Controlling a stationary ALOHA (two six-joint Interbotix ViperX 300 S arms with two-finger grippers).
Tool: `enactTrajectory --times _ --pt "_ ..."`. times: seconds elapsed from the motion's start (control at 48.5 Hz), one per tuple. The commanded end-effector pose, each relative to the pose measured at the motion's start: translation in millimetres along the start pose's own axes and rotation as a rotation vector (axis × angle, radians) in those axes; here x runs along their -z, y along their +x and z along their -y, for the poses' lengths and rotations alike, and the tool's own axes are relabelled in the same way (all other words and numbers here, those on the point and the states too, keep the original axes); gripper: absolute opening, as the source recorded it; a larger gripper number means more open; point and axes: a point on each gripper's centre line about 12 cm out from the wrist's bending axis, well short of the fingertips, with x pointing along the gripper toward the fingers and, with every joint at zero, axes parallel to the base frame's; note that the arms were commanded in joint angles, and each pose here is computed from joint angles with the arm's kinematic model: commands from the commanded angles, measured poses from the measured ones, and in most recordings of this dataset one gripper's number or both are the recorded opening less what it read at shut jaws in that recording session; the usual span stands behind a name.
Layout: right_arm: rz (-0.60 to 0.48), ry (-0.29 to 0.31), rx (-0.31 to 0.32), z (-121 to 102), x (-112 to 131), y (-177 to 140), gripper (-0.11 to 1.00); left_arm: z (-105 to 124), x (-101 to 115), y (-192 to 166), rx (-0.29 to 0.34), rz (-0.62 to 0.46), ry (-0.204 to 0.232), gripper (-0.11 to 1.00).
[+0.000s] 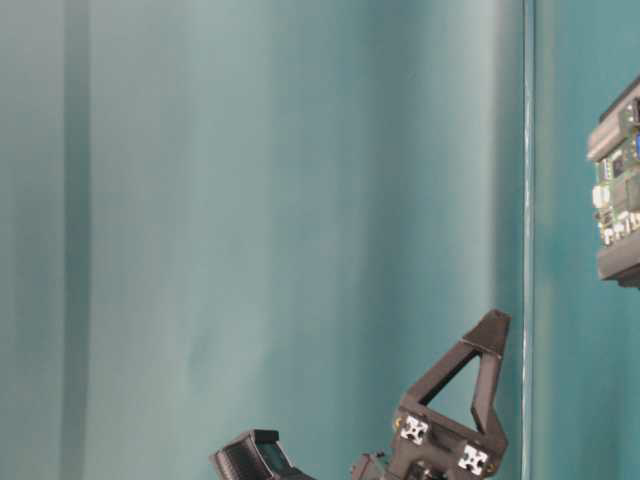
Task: Insert the USB into the fixed PCB.
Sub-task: 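Move the left gripper away to the left side of the table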
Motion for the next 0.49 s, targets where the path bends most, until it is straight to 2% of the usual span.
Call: enactTrajectory --times 0.0,0.144,0.289,0.474 --pt "0.02 0.004 -0.013 -6 -5 2 0.72 3 -12 -3 0.009 0.037 -0.006 0.0" --pt "0.013 0.002 -0.016 -9 -2 7 0.72 3 -19 -11 0.013 0.055 -0.001 0.0" --pt "0.009 0.0 -0.016 -11 1 11 0.72 4 -28 -36 0.02 0.078 -0.002 0.0" --pt "-0.005 -0.005 -0.011 -9 7 13 0.71 3 -22 -60 0.022 0.051 -0.002 0.0"
